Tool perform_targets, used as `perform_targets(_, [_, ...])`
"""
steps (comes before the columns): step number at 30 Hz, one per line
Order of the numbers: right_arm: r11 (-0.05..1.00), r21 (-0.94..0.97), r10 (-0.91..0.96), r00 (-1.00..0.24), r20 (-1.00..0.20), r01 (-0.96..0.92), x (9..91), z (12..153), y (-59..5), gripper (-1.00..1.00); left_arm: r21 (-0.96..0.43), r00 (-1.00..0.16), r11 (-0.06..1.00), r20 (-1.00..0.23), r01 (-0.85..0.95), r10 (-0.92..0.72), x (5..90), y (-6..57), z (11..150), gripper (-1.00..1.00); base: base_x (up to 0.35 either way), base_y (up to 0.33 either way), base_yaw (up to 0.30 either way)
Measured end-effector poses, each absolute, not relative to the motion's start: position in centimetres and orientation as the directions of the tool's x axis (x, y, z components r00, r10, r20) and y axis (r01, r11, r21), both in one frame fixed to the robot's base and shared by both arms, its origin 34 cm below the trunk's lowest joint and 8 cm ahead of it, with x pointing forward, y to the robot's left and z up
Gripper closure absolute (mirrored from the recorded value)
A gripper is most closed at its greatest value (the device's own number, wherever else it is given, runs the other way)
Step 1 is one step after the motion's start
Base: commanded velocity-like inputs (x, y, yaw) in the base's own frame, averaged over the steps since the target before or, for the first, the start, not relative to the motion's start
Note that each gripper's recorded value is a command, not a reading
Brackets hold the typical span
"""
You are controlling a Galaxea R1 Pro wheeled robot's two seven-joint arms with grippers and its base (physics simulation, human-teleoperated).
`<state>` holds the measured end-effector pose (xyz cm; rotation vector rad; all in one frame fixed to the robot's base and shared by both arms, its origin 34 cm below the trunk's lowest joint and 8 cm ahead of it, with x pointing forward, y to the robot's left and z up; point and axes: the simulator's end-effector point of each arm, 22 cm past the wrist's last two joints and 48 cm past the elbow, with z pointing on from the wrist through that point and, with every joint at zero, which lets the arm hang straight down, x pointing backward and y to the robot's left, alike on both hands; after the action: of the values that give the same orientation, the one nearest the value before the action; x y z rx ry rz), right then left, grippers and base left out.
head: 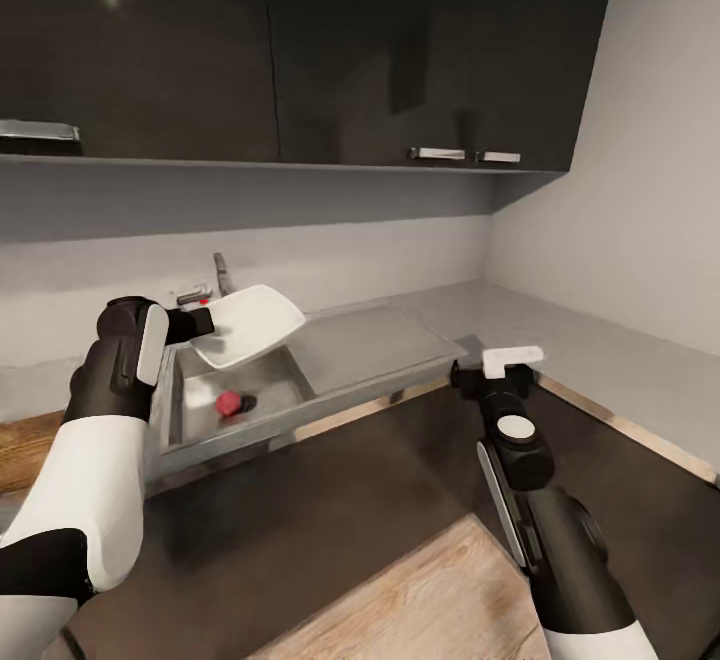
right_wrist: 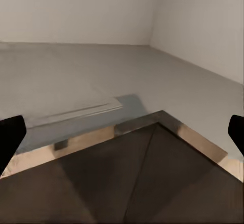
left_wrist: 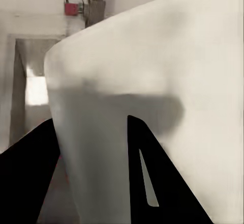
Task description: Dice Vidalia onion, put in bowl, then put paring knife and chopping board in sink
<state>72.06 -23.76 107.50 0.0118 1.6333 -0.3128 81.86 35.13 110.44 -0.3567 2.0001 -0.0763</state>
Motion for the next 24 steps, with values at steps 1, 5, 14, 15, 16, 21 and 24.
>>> perform_targets(1, [0.961,-0.195,-0.180,-0.092,-0.979,0.195,72.06,107.51,-23.77,-1.00,-0.211,-0.402,0.953,-0.871,-0.216,-0.283,81.86,35.11,110.41,1.00,-0.299,0.177,0.279])
perform_targets(5, [0.961,-0.195,-0.180,-0.092,-0.979,0.195,72.06,107.51,-23.79,-1.00,-0.210,-0.404,0.953,-0.870,-0.216,-0.283,81.87,35.11,110.32,1.00,-0.292,0.187,0.279])
perform_targets(14, [0.961,-0.195,-0.180,-0.092,-0.979,0.195,72.05,107.51,-23.76,-1.00,-0.210,-0.407,0.953,-0.868,-0.216,-0.284,81.88,35.10,110.19,1.00,-0.271,0.202,0.279])
perform_targets(15, [0.961,-0.195,-0.180,-0.092,-0.979,0.195,72.05,107.52,-23.77,-1.00,-0.210,-0.407,0.953,-0.868,-0.216,-0.284,81.88,35.09,110.20,1.00,-0.183,0.247,0.279])
perform_targets(16, [0.961,-0.195,-0.180,-0.092,-0.979,0.195,72.04,107.52,-23.78,-1.00,-0.210,-0.407,0.953,-0.868,-0.216,-0.284,81.87,35.10,110.20,1.00,-0.100,0.272,0.279])
perform_targets(21, [0.961,-0.195,-0.180,-0.091,-0.979,0.196,72.02,107.55,-23.80,-1.00,-0.210,-0.406,0.953,-0.869,-0.217,-0.284,81.84,35.14,110.24,1.00,-0.030,0.290,0.279])
perform_targets(24, [0.961,-0.195,-0.180,-0.091,-0.979,0.196,72.00,107.57,-23.80,-1.00,-0.209,-0.406,0.953,-0.869,-0.218,-0.283,81.81,35.19,110.26,1.00,0.103,0.280,0.269])
